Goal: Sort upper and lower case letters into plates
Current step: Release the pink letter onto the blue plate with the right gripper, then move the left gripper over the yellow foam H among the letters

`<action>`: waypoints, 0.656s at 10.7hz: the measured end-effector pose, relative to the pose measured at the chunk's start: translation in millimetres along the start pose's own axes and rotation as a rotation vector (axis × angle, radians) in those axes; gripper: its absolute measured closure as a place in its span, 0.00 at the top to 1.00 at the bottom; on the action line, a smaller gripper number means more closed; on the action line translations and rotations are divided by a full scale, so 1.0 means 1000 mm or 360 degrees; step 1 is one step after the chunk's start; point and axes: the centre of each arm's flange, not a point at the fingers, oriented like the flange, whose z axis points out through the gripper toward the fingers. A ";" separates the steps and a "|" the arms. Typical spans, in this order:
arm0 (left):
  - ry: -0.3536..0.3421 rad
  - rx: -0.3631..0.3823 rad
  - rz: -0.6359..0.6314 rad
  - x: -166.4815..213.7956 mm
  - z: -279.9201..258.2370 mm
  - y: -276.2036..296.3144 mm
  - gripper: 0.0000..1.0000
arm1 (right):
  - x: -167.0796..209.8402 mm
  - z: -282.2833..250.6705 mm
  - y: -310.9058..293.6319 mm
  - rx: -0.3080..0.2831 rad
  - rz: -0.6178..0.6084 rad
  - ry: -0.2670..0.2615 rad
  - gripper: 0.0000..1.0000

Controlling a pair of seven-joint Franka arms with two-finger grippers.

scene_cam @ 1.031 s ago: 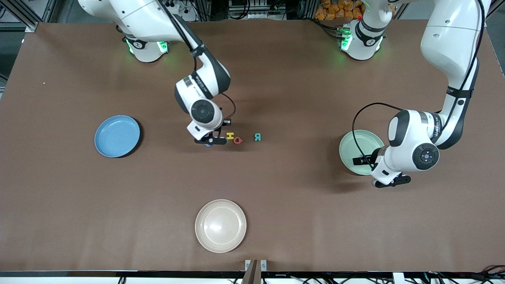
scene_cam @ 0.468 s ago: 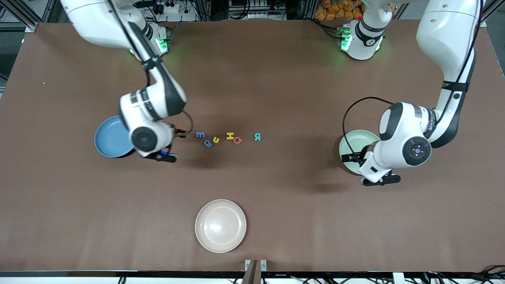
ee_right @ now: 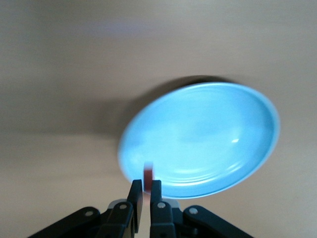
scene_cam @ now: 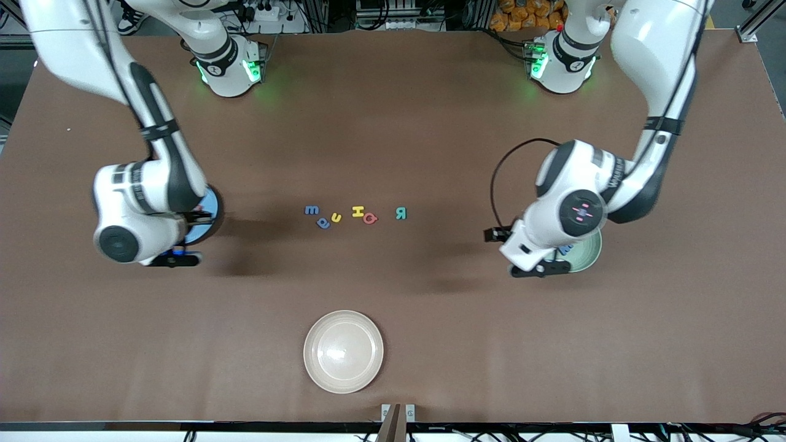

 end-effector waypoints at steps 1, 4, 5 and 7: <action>0.0006 0.0004 0.0054 -0.010 0.003 0.024 1.00 | 0.002 0.008 0.028 0.0023 -0.0073 0.0001 0.15; 0.0071 -0.0041 0.0194 -0.028 0.018 0.094 1.00 | 0.006 0.030 0.058 0.0065 -0.0162 -0.0003 0.16; 0.0085 -0.0058 0.0225 -0.030 0.028 0.109 1.00 | 0.007 0.032 0.052 0.0064 -0.0179 -0.0007 0.19; 0.0110 -0.0003 0.0362 -0.052 0.053 0.148 1.00 | 0.007 0.031 0.045 0.0060 -0.0198 -0.0005 0.29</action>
